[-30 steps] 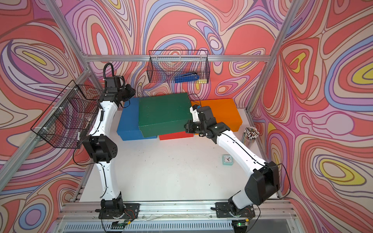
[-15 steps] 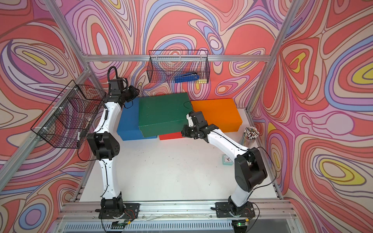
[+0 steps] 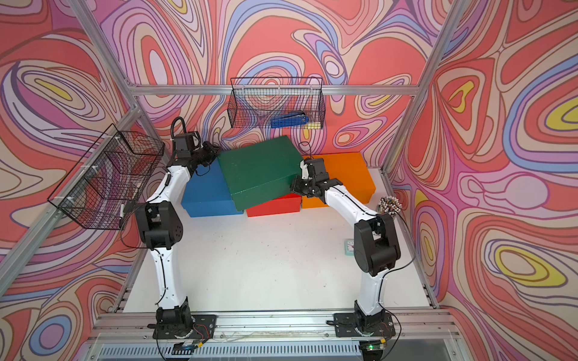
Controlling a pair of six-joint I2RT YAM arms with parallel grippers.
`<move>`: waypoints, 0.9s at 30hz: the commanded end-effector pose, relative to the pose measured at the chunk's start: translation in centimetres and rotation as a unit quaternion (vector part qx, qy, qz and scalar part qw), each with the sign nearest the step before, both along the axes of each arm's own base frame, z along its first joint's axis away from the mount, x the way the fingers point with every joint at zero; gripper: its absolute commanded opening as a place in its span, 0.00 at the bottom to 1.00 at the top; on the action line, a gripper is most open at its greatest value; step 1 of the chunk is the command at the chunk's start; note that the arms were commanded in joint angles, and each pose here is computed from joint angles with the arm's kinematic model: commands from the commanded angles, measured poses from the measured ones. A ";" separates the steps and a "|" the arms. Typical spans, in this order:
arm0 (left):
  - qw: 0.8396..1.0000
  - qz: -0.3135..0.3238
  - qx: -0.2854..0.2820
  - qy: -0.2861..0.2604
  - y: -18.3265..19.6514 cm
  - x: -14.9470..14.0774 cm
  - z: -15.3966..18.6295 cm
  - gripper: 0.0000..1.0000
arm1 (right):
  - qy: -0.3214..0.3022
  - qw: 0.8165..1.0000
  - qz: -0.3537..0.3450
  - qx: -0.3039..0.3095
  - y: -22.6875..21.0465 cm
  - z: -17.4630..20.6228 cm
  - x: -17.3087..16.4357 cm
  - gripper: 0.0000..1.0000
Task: Stack the shoeboxes
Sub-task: Adjust the shoebox.
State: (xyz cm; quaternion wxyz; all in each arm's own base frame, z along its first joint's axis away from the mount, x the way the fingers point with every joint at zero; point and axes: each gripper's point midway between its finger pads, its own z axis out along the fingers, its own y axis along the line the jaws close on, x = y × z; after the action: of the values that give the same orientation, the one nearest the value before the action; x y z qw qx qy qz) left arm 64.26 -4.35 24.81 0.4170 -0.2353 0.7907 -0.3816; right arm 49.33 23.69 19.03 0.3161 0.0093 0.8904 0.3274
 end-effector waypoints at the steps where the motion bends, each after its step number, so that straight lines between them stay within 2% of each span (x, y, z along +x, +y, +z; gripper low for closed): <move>1: 0.999 -0.026 -0.027 0.009 -1.9 -2.0 0.3 0.16 | -0.002 1.000 0.020 0.014 1.3 -0.2 0.8 0.00; 7: 0.999 -0.029 -0.035 0.014 -2.9 -5.2 0.0 0.15 | -0.002 1.000 0.006 0.021 0.5 -0.6 1.9 0.00; 14: 0.995 -0.054 -0.059 0.054 -5.7 -9.1 -3.3 0.15 | -0.006 1.000 0.005 0.029 0.7 -1.0 2.8 0.00; 18: 0.994 -0.053 -0.063 0.071 -6.0 -10.2 -4.4 0.16 | -0.008 0.999 0.004 0.033 0.7 -1.7 3.6 0.00; 27: 0.990 -0.095 -0.055 0.084 -9.5 -12.4 -4.4 0.14 | -0.008 0.997 0.000 0.073 -0.1 -2.3 5.7 0.00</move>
State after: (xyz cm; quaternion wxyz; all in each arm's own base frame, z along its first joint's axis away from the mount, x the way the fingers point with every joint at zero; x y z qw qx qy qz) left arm 54.82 -10.02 24.29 0.3809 -0.2248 0.7827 -0.4378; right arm 54.25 21.55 15.46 0.3106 0.0555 0.8807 0.3534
